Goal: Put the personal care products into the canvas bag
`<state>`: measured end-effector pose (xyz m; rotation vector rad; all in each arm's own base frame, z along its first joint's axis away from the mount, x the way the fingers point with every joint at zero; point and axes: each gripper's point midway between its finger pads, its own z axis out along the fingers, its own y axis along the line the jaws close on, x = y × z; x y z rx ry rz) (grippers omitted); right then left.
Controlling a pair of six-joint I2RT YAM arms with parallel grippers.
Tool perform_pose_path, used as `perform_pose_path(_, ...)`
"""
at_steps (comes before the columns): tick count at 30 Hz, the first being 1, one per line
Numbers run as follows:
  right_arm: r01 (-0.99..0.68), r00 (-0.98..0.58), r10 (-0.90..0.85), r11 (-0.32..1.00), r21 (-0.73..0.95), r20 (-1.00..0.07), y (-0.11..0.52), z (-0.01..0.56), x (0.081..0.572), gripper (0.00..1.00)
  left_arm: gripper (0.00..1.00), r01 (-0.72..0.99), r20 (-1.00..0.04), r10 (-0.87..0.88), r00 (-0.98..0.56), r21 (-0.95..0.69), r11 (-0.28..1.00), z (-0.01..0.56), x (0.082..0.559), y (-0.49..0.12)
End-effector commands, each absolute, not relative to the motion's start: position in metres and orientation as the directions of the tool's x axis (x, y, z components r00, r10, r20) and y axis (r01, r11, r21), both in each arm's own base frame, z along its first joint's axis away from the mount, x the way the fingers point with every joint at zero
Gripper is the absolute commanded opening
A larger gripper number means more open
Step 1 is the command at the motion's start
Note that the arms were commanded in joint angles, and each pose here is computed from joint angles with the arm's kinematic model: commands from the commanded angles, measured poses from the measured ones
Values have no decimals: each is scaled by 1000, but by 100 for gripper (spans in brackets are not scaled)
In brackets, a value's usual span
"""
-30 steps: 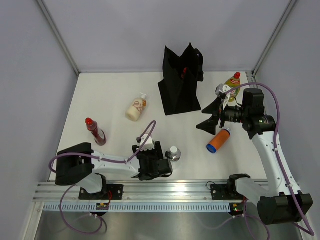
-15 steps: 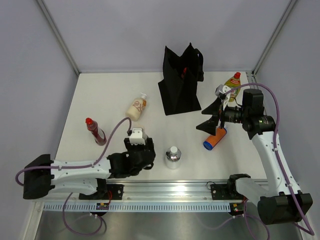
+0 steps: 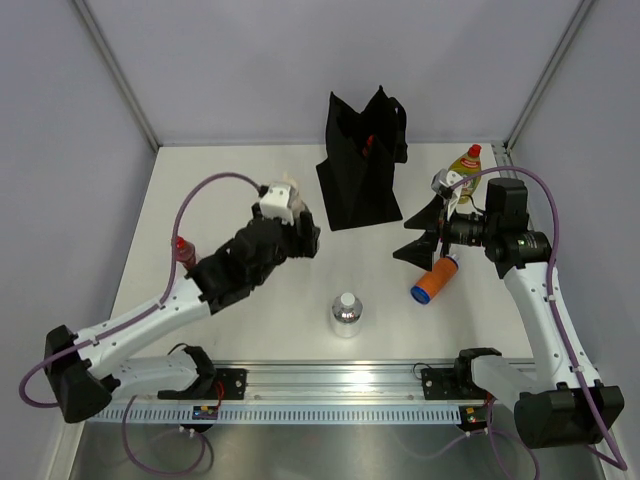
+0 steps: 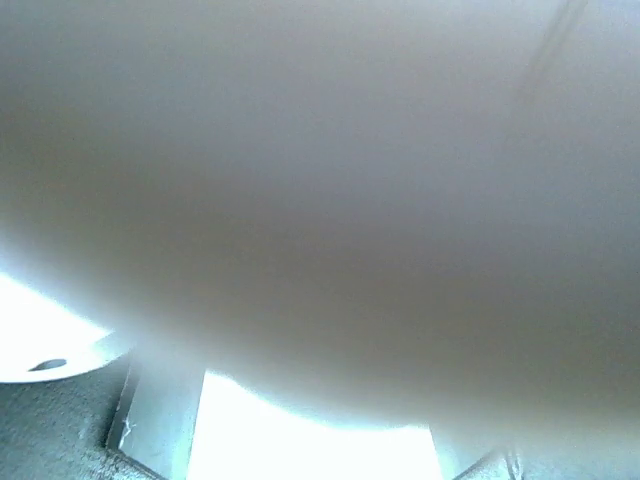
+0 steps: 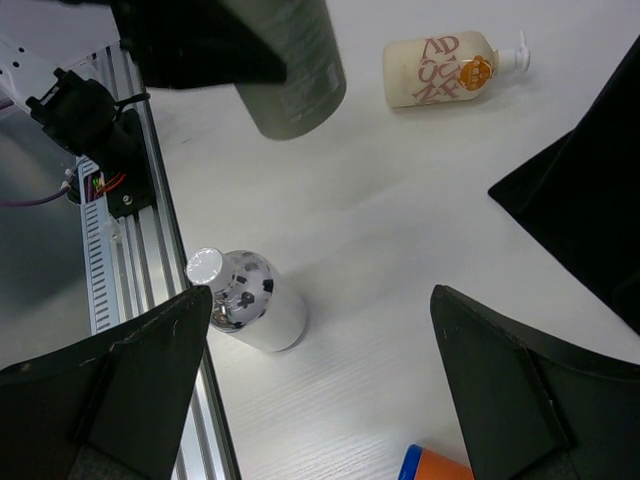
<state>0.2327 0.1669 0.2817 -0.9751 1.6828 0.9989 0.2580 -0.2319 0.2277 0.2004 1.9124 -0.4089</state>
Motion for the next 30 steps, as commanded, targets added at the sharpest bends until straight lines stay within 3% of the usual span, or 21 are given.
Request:
perform_pose_path(1, -915, -250, -160, 363, 179, -955, 164, 283, 236, 100, 0, 499, -946, -317, -74, -310, 809, 409, 295, -266)
perform_pose_path(6, -910, -255, -152, 370, 184, -955, 162, 282, 237, 99, 0, 587, -918, -397, -6, -325, 742, 486, 332, -298)
perform_pose_path(12, -904, -278, -135, 371, 212, -951, 160, 279, 239, 99, 0, 599, -897, -428, 111, -283, 749, 517, 409, -336)
perform_pose_path(16, -903, -284, -129, 370, 220, -950, 159, 277, 240, 100, 0, 580, -907, -390, 161, -233, 781, 511, 460, -352)
perform_pose_path(21, -900, -294, -133, 373, 227, -946, 158, 272, 243, 99, 0, 574, -921, -375, 111, -248, 780, 484, 507, -366)
perform_pose_path(30, -900, -315, -135, 357, 250, -940, 159, 265, 245, 100, 0, 542, -937, -346, 52, -265, 798, 442, 536, -364)
